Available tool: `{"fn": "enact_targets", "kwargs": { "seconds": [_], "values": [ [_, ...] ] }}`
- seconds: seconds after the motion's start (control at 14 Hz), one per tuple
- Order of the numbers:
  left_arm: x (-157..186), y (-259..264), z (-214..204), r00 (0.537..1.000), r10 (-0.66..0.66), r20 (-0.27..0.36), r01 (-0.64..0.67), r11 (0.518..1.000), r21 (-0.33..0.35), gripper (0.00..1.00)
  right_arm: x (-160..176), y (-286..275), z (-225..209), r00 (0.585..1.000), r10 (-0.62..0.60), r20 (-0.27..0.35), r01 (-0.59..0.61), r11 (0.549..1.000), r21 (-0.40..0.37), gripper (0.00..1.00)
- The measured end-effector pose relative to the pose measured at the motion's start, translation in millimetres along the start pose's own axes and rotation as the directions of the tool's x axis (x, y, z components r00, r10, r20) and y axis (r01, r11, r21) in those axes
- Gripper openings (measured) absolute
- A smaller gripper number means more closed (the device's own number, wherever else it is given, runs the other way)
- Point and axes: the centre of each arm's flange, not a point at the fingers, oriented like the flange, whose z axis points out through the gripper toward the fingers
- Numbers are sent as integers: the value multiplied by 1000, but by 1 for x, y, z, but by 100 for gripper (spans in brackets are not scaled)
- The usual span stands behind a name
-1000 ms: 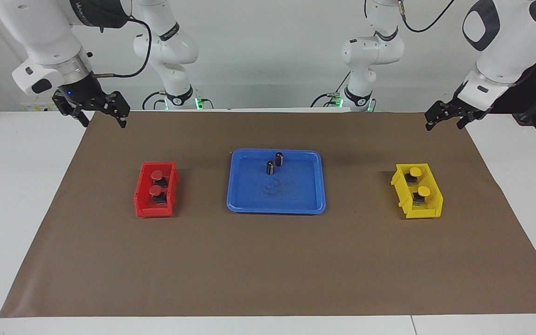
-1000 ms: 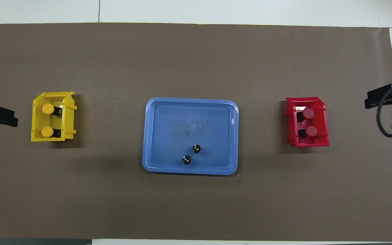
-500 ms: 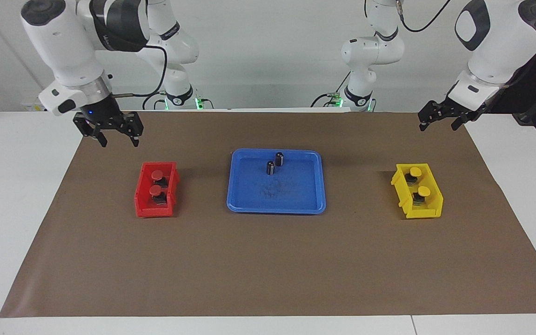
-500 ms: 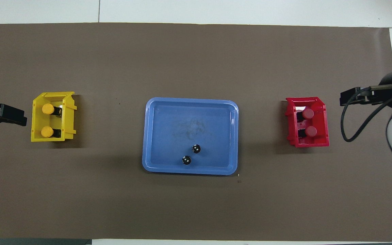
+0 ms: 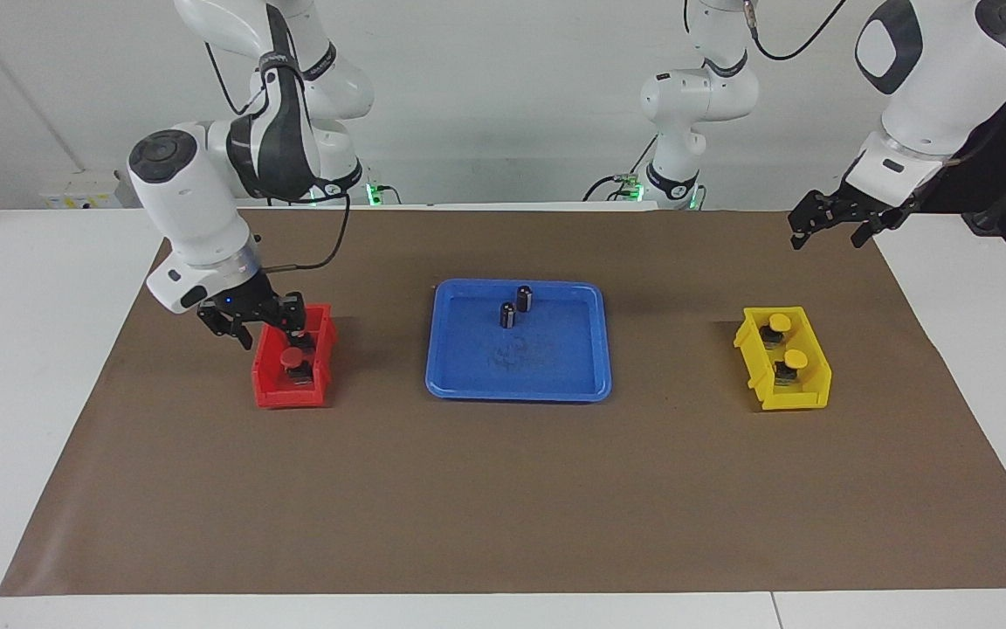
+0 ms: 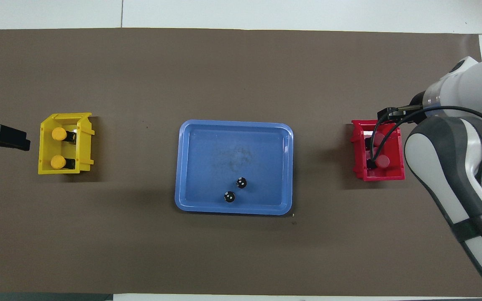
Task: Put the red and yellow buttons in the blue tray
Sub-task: 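Reach the right gripper down into the red bin to a red button, then carry the red button to the tray while the left gripper reaches the yellow bin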
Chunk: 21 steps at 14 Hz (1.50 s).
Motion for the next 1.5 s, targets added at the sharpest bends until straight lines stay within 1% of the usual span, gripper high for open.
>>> {"fn": "enact_targets", "kwargs": {
  "seconds": [0.07,0.14,0.29,0.57,0.93,1.0,1.14,1.21,1.36,1.5],
  "values": [
    [0,0,0,1000,0,-1,0,1000,0,100,-3,1,10,1000,2,-4,-2,1000,0,69],
    [0,-1,0,1000,-2,-1,2,1000,0,100,-7,2,19,1000,3,-11,-3,1000,0,66],
    [0,-5,0,1000,-9,-1,9,1000,-1,100,-14,2,36,1000,1,-21,-1,1000,0,66],
    [0,-8,1,1000,-15,0,15,1000,-1,100,-26,10,63,1000,-11,-13,11,1000,-1,66],
    [0,-8,1,1000,-15,0,15,1000,-1,100,-27,9,74,1000,-13,-7,13,1000,1,66],
    [0,-8,1,1000,-15,0,15,1000,-1,100,-27,9,75,1000,-13,-6,13,1000,1,63],
    [0,-8,1,1000,-15,0,15,1000,-1,100,-29,9,78,1000,-14,0,14,1000,2,53],
    [0,-9,1,1000,-17,-1,17,1000,-1,100,-30,9,79,1000,-14,0,14,1000,2,53],
    [0,-15,0,1000,-29,-4,29,1000,-2,100,-30,9,79,1000,-14,-1,14,1000,2,41],
    [0,-19,0,999,-36,-7,36,999,-2,100,-27,9,74,1000,-16,4,16,1000,1,41]
  ]
}}
